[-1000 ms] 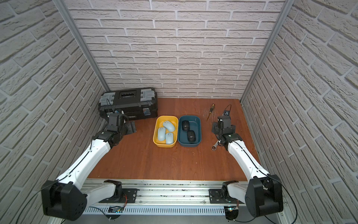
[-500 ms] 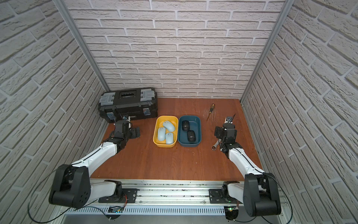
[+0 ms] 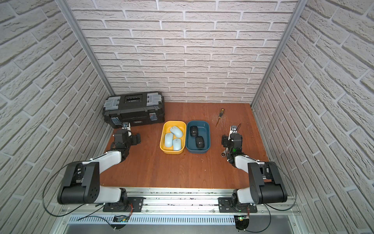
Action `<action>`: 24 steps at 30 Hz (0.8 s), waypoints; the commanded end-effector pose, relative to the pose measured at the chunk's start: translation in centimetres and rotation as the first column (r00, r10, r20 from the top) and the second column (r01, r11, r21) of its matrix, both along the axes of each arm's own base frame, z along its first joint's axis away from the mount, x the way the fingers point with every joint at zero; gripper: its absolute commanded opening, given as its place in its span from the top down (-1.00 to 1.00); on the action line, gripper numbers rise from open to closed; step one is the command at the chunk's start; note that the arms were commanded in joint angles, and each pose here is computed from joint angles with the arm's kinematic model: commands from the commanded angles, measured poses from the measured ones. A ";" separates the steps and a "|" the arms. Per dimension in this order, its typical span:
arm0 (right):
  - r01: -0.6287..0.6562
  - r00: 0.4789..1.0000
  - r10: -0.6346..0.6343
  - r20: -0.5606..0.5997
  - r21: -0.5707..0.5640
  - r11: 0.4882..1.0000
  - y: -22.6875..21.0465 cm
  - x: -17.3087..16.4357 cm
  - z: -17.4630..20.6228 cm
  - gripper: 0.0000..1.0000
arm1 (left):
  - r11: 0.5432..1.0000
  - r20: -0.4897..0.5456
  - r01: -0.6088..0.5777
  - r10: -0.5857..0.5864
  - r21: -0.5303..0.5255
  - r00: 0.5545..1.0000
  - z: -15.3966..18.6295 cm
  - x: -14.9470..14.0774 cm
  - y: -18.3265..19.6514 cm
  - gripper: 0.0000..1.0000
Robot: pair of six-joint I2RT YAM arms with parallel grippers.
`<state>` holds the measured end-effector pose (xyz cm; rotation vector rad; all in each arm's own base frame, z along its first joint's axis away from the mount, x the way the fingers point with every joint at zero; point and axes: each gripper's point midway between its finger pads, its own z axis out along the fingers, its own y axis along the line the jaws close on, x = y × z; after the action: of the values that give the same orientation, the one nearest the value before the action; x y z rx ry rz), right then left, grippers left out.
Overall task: Place the mice by color into the storage box
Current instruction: Reset both arms
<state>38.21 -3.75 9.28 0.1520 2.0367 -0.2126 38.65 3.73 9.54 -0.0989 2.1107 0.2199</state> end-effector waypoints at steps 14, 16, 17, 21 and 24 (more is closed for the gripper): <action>-0.109 0.991 0.110 0.071 -0.016 0.994 1.9 1.5 0.3 -1.00 | 0.992 0.189 0.122 -0.112 -0.043 0.976 -0.7 1.0 -0.6 -0.96; -0.107 0.991 0.108 0.075 -0.016 0.994 1.8 1.3 0.2 -1.00 | 0.990 0.184 0.132 -0.122 -0.047 0.975 -0.8 1.0 -0.7 -0.97; -0.106 0.990 0.107 0.091 -0.017 0.994 1.8 1.2 0.2 -1.00 | 0.990 0.189 0.133 -0.121 -0.048 0.974 -0.8 1.1 -0.8 -0.96; -0.144 0.985 0.145 0.089 -0.019 0.989 2.4 1.5 0.1 -1.00 | 0.988 0.188 0.142 -0.128 -0.061 0.974 -0.8 1.1 -0.7 -0.97; -0.145 0.986 0.146 0.082 -0.019 0.989 2.4 1.5 0.0 -1.00 | 0.988 0.187 0.139 -0.126 -0.060 0.974 -0.8 1.1 -0.7 -0.96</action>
<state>39.09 -1.86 8.22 0.0314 2.0025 -0.1409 39.39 3.04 7.93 -0.0303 1.9778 0.0642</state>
